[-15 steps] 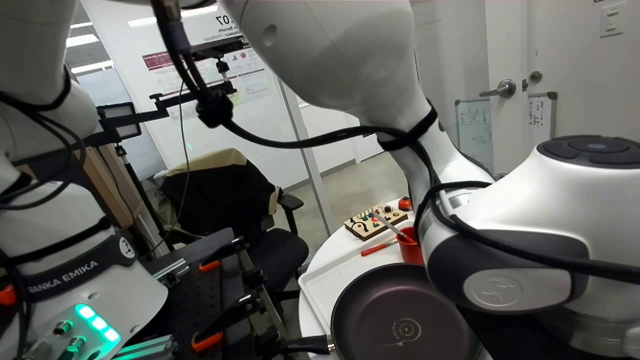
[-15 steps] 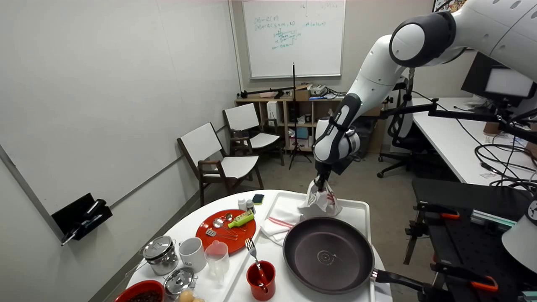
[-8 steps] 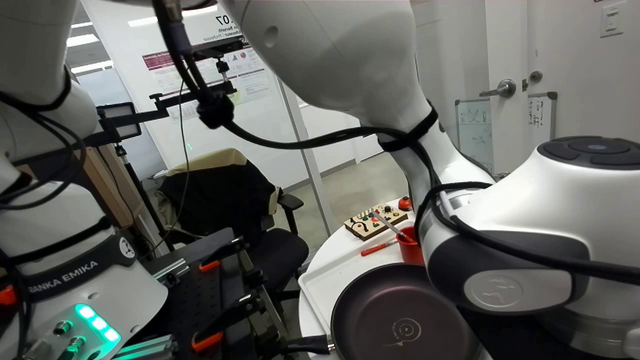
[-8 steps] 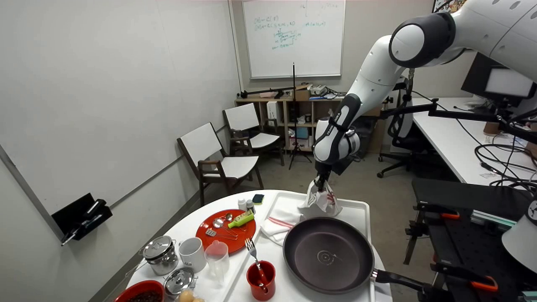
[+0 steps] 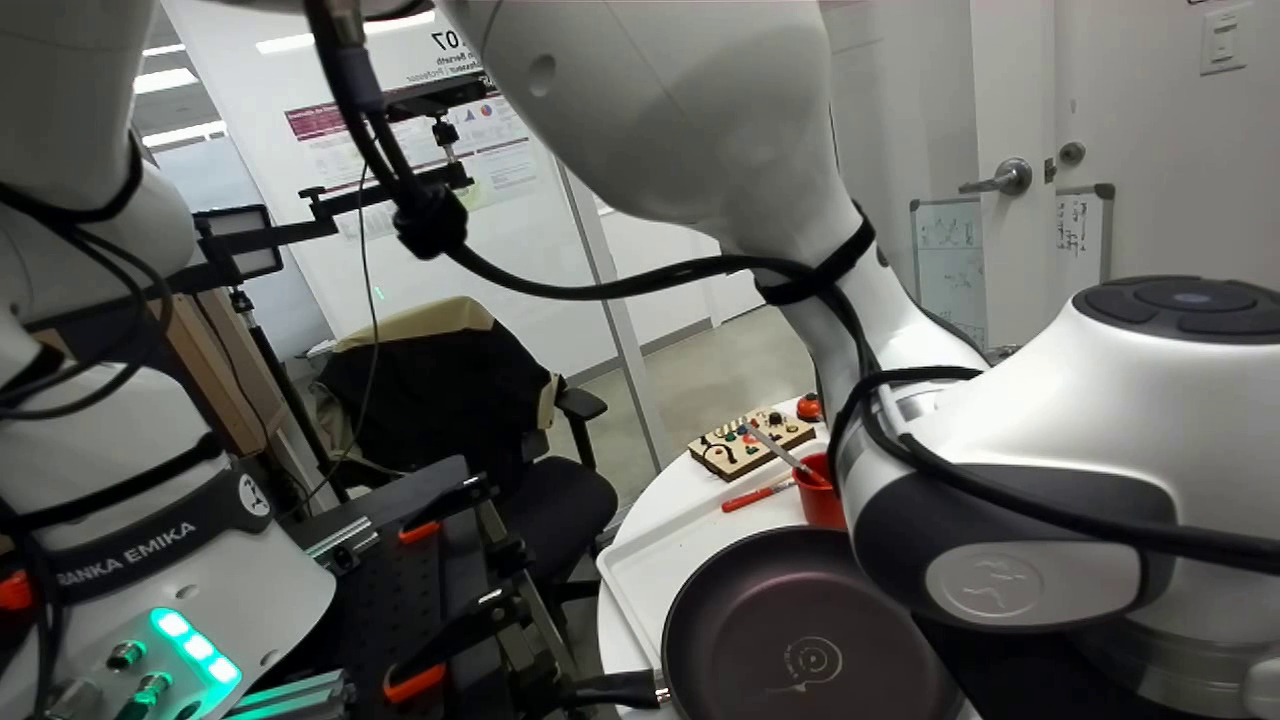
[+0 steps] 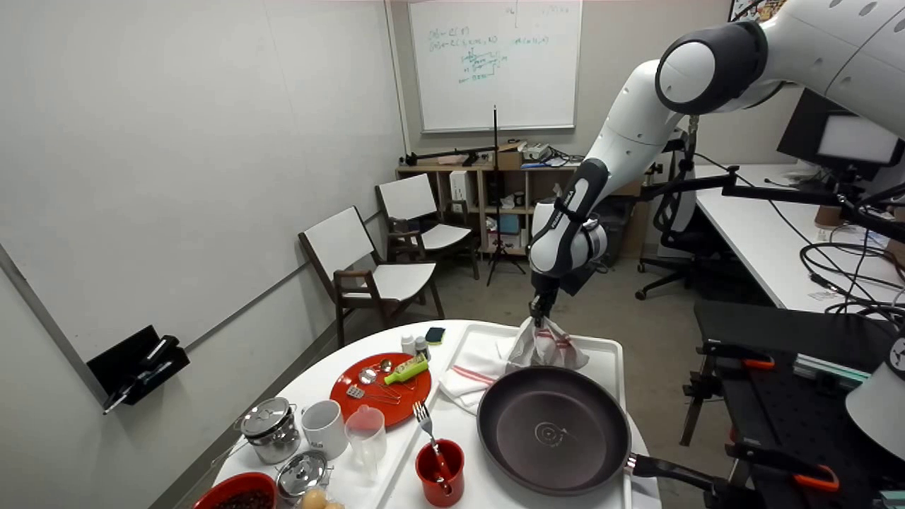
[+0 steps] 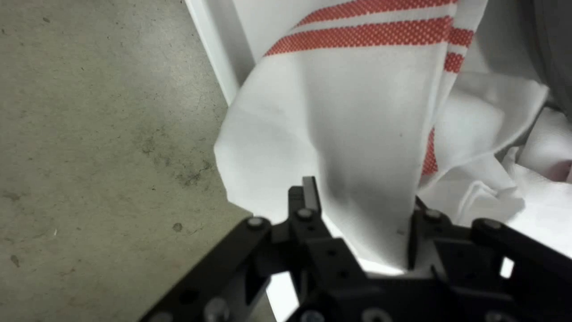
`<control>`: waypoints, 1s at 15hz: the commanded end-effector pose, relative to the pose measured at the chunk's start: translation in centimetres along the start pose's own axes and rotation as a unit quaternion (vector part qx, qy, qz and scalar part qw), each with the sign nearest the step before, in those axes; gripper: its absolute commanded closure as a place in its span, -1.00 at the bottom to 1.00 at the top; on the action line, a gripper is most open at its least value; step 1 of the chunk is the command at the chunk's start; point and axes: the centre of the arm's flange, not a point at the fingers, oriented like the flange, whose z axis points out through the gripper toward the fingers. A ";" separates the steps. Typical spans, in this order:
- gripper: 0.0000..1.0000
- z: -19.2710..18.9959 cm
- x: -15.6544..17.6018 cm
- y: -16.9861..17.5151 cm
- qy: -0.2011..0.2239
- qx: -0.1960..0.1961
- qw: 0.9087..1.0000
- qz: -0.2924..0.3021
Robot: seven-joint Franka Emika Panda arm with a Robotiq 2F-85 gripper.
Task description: Wipe the pan with the white towel
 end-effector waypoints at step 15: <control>-1.00 0.0 0.1 -0.4 0.006 0.004 1.000 -0.012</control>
